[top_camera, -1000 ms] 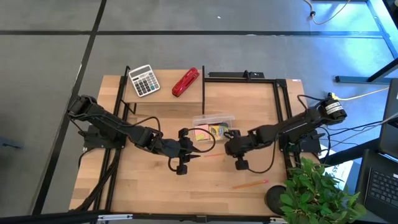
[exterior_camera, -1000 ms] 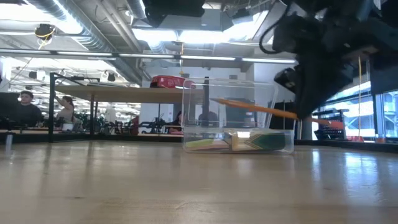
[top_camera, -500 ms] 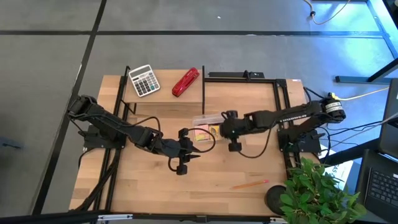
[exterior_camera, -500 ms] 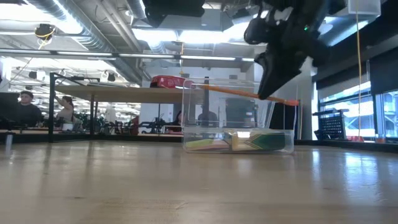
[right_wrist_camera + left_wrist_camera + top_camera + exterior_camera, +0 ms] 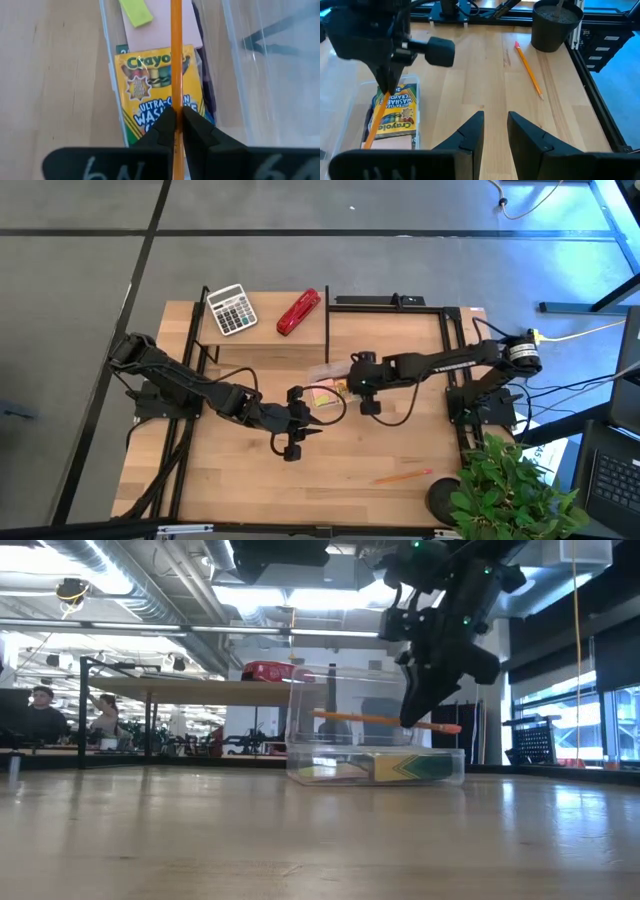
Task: Pack school essentials
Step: Put the top orange pencil into the supply box, then put the orange pencil into the supply box
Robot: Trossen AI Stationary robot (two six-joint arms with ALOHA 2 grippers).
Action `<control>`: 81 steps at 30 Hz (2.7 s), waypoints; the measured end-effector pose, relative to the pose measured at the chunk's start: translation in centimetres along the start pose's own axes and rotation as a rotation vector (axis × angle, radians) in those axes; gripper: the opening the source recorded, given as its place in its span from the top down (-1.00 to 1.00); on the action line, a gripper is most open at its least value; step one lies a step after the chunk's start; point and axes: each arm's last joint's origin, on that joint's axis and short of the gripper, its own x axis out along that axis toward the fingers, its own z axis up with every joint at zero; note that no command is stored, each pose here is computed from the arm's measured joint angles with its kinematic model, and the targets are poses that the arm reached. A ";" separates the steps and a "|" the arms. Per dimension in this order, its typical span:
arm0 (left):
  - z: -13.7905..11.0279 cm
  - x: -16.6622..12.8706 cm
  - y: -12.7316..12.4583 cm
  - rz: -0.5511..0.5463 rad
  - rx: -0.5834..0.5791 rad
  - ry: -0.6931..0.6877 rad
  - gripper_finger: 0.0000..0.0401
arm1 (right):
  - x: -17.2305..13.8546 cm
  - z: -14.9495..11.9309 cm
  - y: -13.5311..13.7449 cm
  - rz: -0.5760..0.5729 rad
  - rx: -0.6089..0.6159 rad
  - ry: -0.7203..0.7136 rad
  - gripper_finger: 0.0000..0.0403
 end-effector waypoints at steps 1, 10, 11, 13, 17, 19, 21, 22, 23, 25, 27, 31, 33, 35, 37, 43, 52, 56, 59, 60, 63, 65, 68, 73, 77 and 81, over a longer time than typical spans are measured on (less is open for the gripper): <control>0.0 0.0 0.0 0.000 0.000 0.000 0.61 | 0.1 0.0 0.0 0.001 -0.001 0.004 0.89; 0.0 0.0 0.0 0.000 -0.002 0.000 0.61 | 0.2 0.1 0.0 -0.007 0.000 -0.005 0.89; 0.0 0.0 0.0 0.000 -0.002 -0.001 0.61 | 0.2 0.1 0.0 -0.028 0.000 -0.003 0.89; 0.0 0.0 0.0 0.000 -0.002 0.000 0.61 | 0.3 0.1 -0.1 -0.066 0.001 0.002 0.89; 0.0 0.0 0.0 0.000 -0.002 0.000 0.61 | 0.3 0.1 -0.2 -0.071 0.001 0.001 0.89; 0.0 0.0 0.0 0.000 -0.002 0.000 0.61 | 0.3 0.1 -0.2 -0.069 0.001 -0.001 0.89; 0.0 0.0 0.0 0.000 -0.002 0.000 0.61 | 0.5 0.2 -0.1 -0.064 -0.001 -0.001 0.89; 0.0 0.0 0.0 0.000 -0.002 -0.001 0.61 | 0.7 0.2 -0.1 -0.068 -0.001 0.003 0.89; 0.0 0.0 0.0 0.000 -0.002 0.000 0.61 | 0.8 0.1 -0.1 -0.081 -0.002 0.011 0.89; 0.0 0.0 0.0 0.001 -0.002 0.000 0.61 | 1.2 0.2 -0.1 -0.128 -0.002 0.017 0.89; 0.0 0.0 0.0 0.001 -0.002 0.000 0.61 | 1.6 0.1 -0.1 -0.148 -0.007 0.030 0.89; 0.0 0.0 0.0 0.001 -0.002 0.000 0.61 | 1.8 0.2 -0.1 -0.149 -0.009 0.028 0.89; 0.0 0.0 0.0 0.001 -0.001 0.001 0.61 | 1.8 0.2 -0.1 -0.146 -0.008 0.026 0.88; 0.0 0.0 0.0 0.001 -0.001 0.002 0.61 | 1.8 0.2 -0.1 -0.145 -0.001 0.026 0.84; 0.0 0.0 0.0 0.001 0.000 0.002 0.61 | 1.8 0.2 -0.1 -0.145 -0.002 0.026 0.79; 0.0 0.0 0.0 0.001 0.001 0.002 0.61 | 1.8 0.2 -0.1 -0.144 -0.001 0.025 0.63; 0.0 0.0 0.0 0.001 0.001 0.003 0.61 | 1.7 0.1 0.1 -0.137 -0.012 0.040 0.56; 0.0 0.0 0.0 0.001 0.001 0.003 0.61 | 1.3 0.5 0.5 -0.097 -0.021 0.037 0.55; 0.0 0.0 0.0 0.001 0.001 0.003 0.61 | 1.1 0.7 0.7 -0.042 -0.025 0.033 0.55; 0.0 0.0 0.0 0.001 0.001 0.003 0.61 | 1.0 0.8 0.8 -0.029 -0.025 0.030 0.55; 0.0 0.0 0.0 0.001 0.001 0.003 0.61 | 0.9 0.8 0.8 -0.029 -0.031 0.045 0.55; 0.0 0.0 0.0 0.001 0.001 0.003 0.61 | 0.5 1.0 0.7 -0.027 -0.034 0.068 0.55; 0.0 0.0 0.0 0.001 0.001 0.003 0.61 | -0.2 1.4 0.5 -0.023 -0.040 0.098 0.55; 0.0 0.0 0.0 0.001 0.001 0.003 0.61 | -2.0 2.7 0.6 0.041 -0.056 0.115 0.55; 0.0 0.0 0.0 0.001 0.001 0.003 0.61 | -2.7 3.2 1.2 0.146 -0.064 0.108 0.55; 0.0 0.0 0.0 0.001 0.001 0.003 0.61 | -2.9 3.1 1.9 0.262 -0.078 0.105 0.55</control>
